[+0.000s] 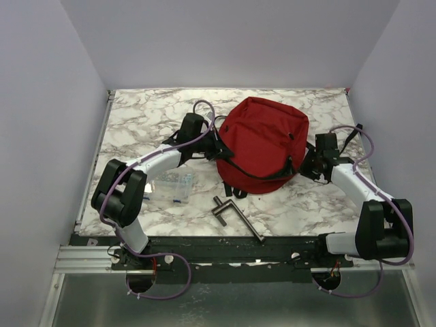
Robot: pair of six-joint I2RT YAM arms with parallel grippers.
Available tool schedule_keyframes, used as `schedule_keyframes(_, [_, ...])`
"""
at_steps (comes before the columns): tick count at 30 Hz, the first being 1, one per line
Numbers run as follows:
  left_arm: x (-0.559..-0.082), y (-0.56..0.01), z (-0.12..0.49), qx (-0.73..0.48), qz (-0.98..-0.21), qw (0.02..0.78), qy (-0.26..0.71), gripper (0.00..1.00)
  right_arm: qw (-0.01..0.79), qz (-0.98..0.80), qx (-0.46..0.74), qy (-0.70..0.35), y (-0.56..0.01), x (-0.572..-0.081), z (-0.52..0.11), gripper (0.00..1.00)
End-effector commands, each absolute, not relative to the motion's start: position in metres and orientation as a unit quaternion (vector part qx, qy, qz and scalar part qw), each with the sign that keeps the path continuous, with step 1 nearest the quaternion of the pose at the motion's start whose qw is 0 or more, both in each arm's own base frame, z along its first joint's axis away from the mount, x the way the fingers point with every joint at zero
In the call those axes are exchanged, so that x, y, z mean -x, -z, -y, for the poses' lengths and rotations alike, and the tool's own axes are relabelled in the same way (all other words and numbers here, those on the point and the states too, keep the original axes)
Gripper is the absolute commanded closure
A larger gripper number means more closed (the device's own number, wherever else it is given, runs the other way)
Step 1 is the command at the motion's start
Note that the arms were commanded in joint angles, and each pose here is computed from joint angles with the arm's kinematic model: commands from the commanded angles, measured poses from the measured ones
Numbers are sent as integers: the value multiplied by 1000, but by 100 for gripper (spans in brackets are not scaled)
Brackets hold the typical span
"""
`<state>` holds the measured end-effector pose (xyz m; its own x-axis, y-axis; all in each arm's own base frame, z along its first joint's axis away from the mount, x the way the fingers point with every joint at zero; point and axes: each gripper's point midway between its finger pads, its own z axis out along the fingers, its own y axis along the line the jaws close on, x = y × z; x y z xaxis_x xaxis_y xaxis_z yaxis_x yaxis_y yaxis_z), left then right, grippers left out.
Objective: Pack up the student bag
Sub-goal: Zip the student bag at the center of the board.
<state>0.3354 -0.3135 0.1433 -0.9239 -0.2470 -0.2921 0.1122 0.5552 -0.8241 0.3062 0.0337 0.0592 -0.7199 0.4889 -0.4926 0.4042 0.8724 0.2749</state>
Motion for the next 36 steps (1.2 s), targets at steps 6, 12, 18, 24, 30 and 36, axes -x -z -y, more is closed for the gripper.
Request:
schedule_keyframes(6, [-335, -135, 298, 46, -865, 209, 454, 100, 309, -903, -217, -205, -112, -336, -72, 71])
schedule_keyframes(12, [-339, -137, 296, 46, -864, 213, 455, 100, 297, -893, -233, -244, -124, -344, -85, 67])
schedule_keyframes(18, [-341, -137, 295, 46, -864, 213, 455, 100, 247, -873, -312, -283, -97, -346, -84, 69])
schedule_keyframes(24, [-341, -133, 294, 46, -865, 210, 453, 100, 224, -868, -347, -277, -79, -341, -79, 69])
schedule_keyframes(30, [-341, -136, 296, 44, -863, 209, 457, 100, 214, -843, -387, -306, -69, -338, -69, 67])
schedule_keyframes(36, [-343, -141, 295, 41, -862, 216, 457, 100, 310, -887, -253, -230, -90, -341, -49, 61])
